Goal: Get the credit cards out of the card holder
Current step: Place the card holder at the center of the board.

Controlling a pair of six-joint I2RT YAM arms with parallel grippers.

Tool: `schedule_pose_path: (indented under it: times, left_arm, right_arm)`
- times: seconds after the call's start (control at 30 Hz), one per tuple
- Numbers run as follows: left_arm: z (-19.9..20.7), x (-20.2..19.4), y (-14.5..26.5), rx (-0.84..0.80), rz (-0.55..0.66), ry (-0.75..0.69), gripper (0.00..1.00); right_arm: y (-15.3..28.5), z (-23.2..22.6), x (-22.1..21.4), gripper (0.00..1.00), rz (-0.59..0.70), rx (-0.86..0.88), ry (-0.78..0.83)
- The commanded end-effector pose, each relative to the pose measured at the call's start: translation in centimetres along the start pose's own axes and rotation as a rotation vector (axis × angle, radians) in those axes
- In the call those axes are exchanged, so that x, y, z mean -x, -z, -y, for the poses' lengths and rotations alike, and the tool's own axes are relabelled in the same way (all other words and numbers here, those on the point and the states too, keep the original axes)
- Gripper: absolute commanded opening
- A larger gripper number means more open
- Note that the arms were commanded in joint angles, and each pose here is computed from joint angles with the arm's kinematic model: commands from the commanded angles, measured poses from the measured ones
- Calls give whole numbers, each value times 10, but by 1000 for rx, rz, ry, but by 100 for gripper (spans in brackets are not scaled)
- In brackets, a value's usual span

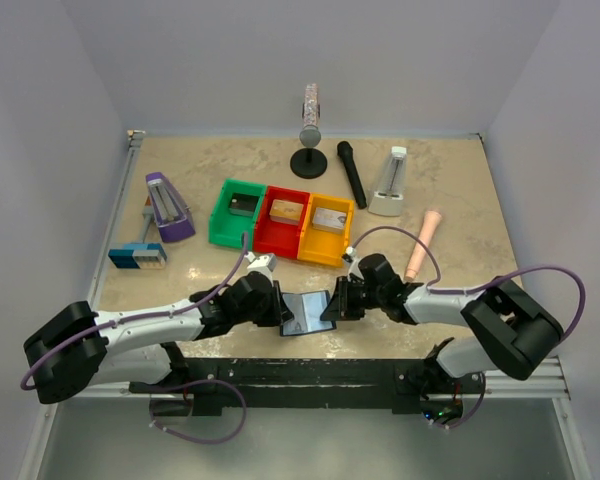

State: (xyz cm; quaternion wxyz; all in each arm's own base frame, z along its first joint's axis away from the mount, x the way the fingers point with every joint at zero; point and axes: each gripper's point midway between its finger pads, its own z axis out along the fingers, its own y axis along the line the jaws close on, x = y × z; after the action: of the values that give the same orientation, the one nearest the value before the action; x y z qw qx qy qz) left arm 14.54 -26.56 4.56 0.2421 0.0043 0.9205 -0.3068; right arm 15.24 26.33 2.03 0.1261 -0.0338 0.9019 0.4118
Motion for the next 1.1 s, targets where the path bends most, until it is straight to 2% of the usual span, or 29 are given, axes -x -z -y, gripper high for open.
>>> schedule_pose_path:
  times: [0.0,0.07,0.23,0.37,0.67,1.07]
  left_arm:
    - [-20,-9,3,73,-44,-59,0]
    - [-21,-10,3,77,-49,-61,4]
    - [-26,-12,6,90,-47,-56,26]
    - [-30,-10,10,102,-36,-56,34]
    - [-45,-7,22,143,2,-53,44]
    - [-46,8,42,139,83,-24,45]
  right_arm:
    - [0,27,-6,15,-1,-113,-41]
    - [-1,31,-9,14,-9,-129,-53]
    - [0,39,-15,12,-10,-152,-72]
    - [4,41,-16,12,2,-163,-75]
    - [10,39,-16,11,15,-164,-68]
    - [23,32,-11,13,38,-176,-32]
